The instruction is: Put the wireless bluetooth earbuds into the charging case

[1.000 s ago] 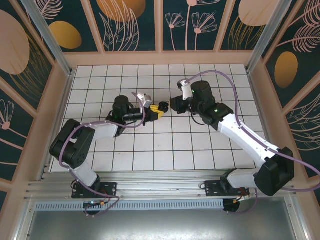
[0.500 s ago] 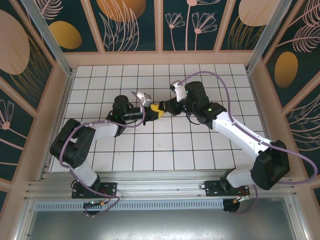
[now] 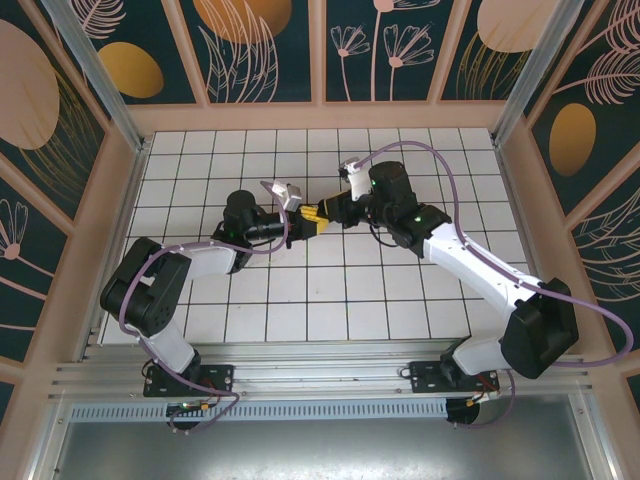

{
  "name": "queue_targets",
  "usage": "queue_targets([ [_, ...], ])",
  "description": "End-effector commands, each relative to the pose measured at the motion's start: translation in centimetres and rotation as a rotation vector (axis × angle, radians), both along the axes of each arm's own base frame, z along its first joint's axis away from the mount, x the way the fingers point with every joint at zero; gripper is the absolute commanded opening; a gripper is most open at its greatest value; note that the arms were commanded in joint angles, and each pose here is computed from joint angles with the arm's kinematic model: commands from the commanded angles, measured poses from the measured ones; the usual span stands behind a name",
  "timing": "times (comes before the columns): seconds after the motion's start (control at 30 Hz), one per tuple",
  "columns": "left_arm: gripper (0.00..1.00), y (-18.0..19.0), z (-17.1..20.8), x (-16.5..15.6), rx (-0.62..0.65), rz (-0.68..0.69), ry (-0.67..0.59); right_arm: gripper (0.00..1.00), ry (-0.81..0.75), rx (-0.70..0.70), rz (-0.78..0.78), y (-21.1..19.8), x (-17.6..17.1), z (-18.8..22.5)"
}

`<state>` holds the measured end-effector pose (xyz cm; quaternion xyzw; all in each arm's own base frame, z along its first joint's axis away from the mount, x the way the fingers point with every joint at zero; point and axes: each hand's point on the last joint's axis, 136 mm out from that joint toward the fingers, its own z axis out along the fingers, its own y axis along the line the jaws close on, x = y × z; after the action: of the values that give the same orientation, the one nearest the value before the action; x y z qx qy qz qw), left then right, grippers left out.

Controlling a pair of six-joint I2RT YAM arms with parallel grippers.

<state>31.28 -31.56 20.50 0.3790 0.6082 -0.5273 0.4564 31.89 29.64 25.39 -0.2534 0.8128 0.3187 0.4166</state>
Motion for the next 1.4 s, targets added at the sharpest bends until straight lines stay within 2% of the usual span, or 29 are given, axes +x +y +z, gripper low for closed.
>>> queue_targets([
  [0.0, 0.08, -0.1, 2.4, -0.3, -0.063, -0.018, -0.056, 0.20, -0.023, 0.002, 0.008, 0.4, -0.4, 0.2],
  [0.47, 0.08, -0.1, 3.9, -0.3, -0.113, -0.016, -0.059, 0.20, -0.044, -0.024, -0.008, -0.2, -0.7, -0.4],
  [1.37, 0.09, 0.3, 4.5, -1.0, -0.106, -0.010, -0.137, 0.20, -0.141, -0.116, 0.110, -0.2, -2.7, 0.6],
])
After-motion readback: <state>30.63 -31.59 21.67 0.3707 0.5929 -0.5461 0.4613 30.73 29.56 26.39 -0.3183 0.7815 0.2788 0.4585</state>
